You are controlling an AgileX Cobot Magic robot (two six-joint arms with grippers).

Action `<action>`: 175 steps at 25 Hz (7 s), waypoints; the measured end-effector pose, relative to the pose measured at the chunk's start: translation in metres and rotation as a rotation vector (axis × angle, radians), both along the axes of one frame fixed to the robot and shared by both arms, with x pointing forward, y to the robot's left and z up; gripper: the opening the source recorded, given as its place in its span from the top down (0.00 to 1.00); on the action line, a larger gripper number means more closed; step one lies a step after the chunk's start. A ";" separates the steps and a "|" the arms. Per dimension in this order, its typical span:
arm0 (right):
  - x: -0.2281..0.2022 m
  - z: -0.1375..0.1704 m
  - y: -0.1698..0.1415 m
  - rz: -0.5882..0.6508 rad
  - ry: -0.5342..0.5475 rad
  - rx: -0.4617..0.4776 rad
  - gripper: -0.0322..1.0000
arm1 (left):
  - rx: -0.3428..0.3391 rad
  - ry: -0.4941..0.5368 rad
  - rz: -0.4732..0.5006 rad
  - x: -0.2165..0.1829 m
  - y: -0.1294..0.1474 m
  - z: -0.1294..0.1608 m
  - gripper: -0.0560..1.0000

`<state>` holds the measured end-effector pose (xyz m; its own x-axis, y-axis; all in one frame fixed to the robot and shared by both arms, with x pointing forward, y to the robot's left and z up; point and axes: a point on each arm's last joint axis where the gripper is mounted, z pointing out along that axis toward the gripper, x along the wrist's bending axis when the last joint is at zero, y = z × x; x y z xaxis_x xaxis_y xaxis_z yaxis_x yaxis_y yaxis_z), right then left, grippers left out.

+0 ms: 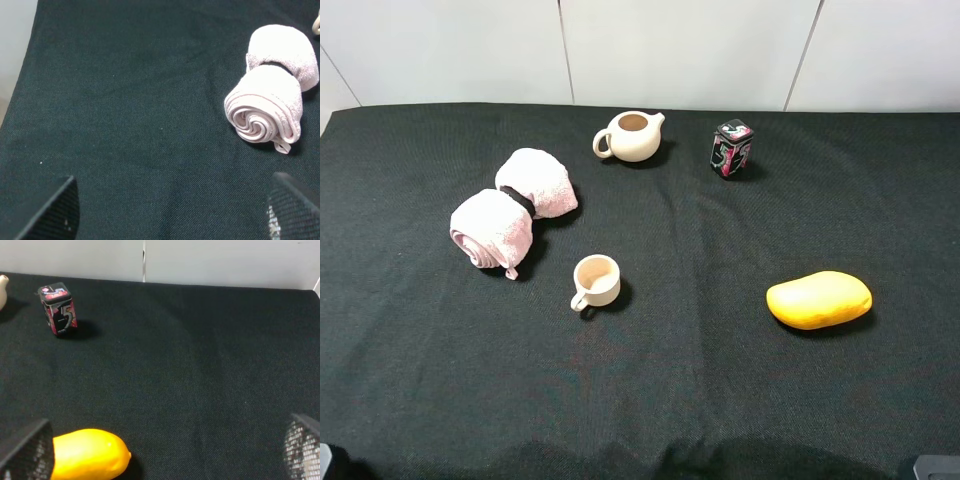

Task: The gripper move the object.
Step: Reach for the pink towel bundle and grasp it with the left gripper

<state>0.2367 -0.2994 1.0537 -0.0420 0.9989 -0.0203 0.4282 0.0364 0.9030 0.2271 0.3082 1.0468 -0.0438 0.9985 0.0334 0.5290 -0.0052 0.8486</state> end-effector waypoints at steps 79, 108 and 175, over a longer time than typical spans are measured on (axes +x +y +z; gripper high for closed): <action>0.000 0.000 0.000 0.000 -0.001 0.000 0.30 | 0.016 0.059 0.009 0.009 0.001 0.001 0.20; 0.000 0.000 0.000 0.000 -0.001 0.000 0.30 | -0.015 0.469 -0.017 0.122 -0.005 0.004 0.20; 0.000 0.000 0.000 0.000 -0.001 0.001 0.30 | -0.026 0.811 -0.287 0.349 -0.105 -0.096 0.20</action>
